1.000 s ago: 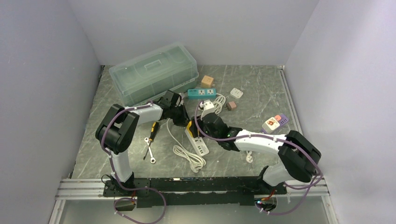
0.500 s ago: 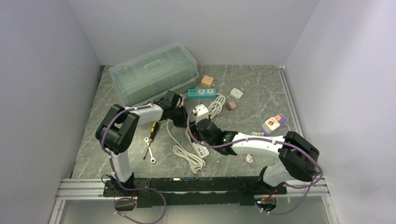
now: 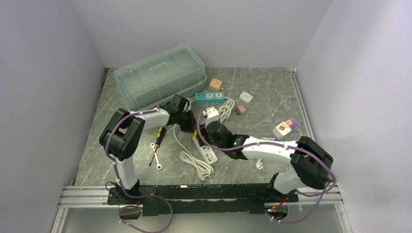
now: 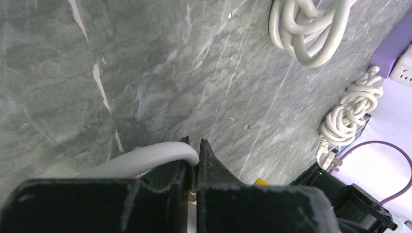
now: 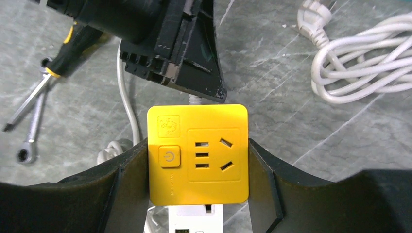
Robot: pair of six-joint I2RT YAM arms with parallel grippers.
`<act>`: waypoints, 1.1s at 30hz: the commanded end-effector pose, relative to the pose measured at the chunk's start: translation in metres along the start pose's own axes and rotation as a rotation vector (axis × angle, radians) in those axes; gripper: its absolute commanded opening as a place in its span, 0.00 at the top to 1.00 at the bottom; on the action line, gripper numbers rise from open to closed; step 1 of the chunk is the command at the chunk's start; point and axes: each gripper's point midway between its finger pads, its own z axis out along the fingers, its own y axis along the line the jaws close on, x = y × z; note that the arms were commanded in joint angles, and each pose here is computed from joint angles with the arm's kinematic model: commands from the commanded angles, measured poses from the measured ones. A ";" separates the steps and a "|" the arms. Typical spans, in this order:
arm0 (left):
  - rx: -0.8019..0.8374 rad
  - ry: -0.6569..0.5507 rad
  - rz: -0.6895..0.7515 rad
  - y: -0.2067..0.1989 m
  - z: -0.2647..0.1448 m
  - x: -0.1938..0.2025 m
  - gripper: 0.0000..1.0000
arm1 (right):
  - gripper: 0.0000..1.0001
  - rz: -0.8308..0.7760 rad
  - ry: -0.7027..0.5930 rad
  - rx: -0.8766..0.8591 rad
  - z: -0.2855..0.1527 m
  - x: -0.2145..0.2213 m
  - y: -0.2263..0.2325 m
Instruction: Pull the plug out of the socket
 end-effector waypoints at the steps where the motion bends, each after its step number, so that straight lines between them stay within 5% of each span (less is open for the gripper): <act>1: 0.011 -0.060 0.041 -0.006 -0.008 -0.013 1.00 | 1.00 0.202 -0.078 -0.184 -0.011 -0.037 0.010; 23: 0.006 -0.056 0.042 -0.005 -0.007 -0.013 1.00 | 1.00 -0.092 -0.059 0.104 -0.008 -0.022 0.005; 33: -0.016 -0.058 0.050 0.000 -0.006 -0.014 1.00 | 1.00 -0.025 -0.135 0.043 -0.030 -0.051 0.012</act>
